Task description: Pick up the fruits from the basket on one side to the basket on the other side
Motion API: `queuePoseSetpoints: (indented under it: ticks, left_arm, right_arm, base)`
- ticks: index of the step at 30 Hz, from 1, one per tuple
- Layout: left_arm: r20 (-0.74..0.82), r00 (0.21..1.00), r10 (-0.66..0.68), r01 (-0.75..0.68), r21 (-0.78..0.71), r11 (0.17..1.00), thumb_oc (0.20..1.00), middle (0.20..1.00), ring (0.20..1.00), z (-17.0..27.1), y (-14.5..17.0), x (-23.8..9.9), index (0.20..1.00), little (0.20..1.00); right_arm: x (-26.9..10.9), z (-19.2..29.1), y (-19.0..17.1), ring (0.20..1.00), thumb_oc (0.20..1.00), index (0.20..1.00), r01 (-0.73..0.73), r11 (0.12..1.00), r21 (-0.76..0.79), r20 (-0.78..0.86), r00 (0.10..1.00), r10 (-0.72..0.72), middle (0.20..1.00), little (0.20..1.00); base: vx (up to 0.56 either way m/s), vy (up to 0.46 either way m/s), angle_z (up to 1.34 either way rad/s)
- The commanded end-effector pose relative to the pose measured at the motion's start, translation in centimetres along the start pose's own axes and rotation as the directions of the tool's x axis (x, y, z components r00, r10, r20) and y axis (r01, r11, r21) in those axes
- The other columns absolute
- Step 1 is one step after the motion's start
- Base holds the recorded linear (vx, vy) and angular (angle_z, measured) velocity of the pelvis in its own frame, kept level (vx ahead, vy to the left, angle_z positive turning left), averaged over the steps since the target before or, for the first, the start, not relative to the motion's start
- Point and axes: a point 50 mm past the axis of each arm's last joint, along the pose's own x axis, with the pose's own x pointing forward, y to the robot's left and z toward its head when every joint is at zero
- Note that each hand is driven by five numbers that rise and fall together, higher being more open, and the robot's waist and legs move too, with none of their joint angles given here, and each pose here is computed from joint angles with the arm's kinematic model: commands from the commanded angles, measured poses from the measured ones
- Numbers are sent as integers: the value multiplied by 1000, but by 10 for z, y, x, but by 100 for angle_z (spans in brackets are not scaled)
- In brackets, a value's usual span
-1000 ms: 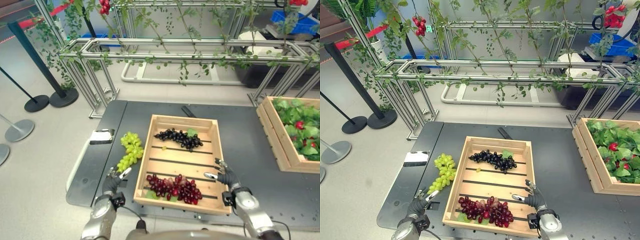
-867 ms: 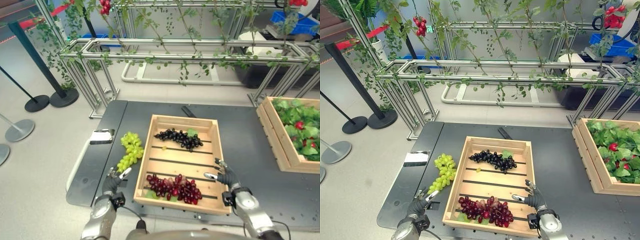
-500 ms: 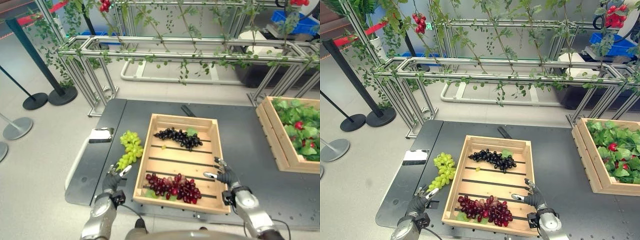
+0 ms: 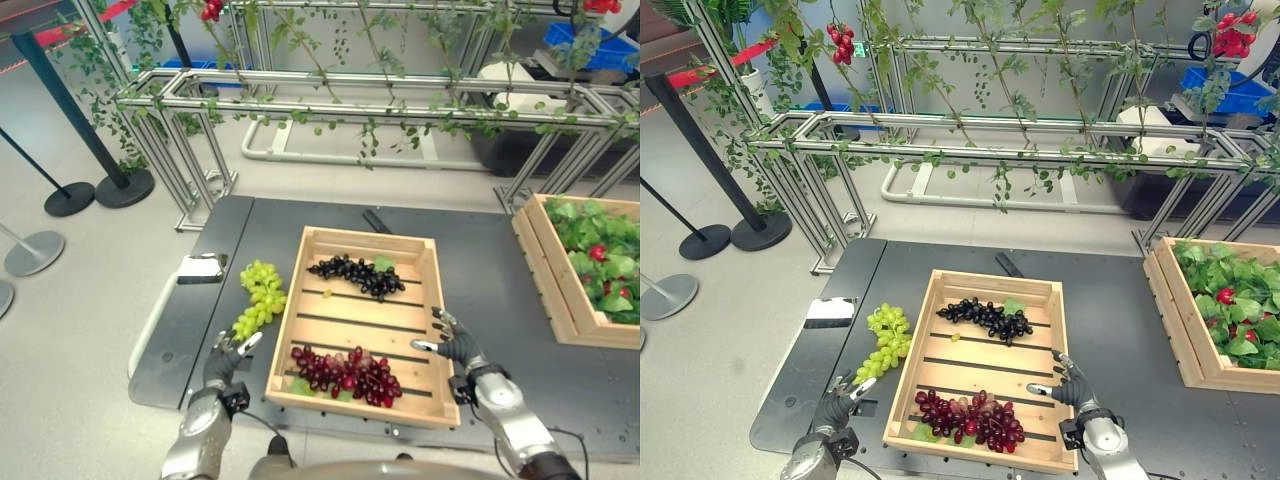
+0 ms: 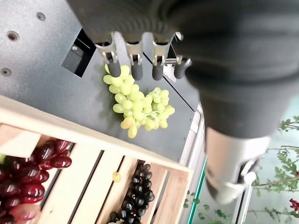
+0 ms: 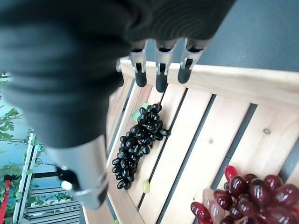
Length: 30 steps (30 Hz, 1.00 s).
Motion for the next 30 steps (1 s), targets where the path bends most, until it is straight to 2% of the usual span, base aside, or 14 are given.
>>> queuePoseSetpoints:
  ticks: [1,6,8,11,15,17,21,22,23,30]
  left_arm:
    - [152,987,-51,42,62,997,1000,1000,1000,38,-4,6,1000,1000]
    - [169,982,-82,70,73,995,1000,1000,1000,43,-7,4,1000,1000]
    - [182,976,-119,105,86,991,1000,1000,1000,48,-10,2,1000,1000]
    - [190,971,-148,131,100,986,1000,1000,1000,52,-12,1,1000,1000]
    - [217,956,-197,175,118,977,1000,1000,1000,62,-19,0,1000,1000]
    - [235,942,-238,209,143,967,1000,1000,1000,69,-26,0,1000,1000]
    - [249,932,-262,228,156,961,1000,1000,1000,75,-31,0,1000,1000]
    - [253,926,-282,242,176,954,1000,1000,1000,79,-35,1,1000,1000]
    - [260,923,-285,243,180,953,1000,1000,1000,82,-38,3,1000,1000]
    - [282,916,-285,238,188,953,1000,1000,1000,89,-42,5,1000,1000]
  right_arm:
    - [13,41,-21,1000,1000,1000,38,988,-151,136,991,-18,1000,1000]
    - [23,50,-34,1000,1000,1000,47,954,-297,109,994,-15,1000,1000]
    - [32,54,-38,1000,1000,1000,24,911,-412,72,997,7,1000,1000]
    - [38,58,-36,1000,1000,1000,-1,871,-492,50,998,29,1000,1000]
    - [50,63,-22,1000,1000,1000,-55,801,-595,8,997,75,1000,1000]
    - [60,63,-3,1000,1000,1000,-118,758,-642,-40,992,121,1000,1000]
    - [65,56,10,1000,1000,1000,-162,743,-649,-89,986,138,1000,1000]
    - [68,56,25,1000,1000,1000,-202,717,-667,-115,979,169,1000,1000]
    - [67,45,34,1000,1000,1000,-243,717,-653,-161,970,182,1000,1000]
    - [64,27,56,1000,1000,1000,-301,724,-621,-219,953,208,1000,1000]
  base:
    - [0,0,0]
    - [-5,-16,6]
    - [-19,-15,5]
    - [-19,-21,6]
    - [-42,-29,16]
    - [-67,-41,15]
    - [-53,-25,15]
    - [-86,-30,19]
    - [-85,-30,23]
    - [-44,-15,15]
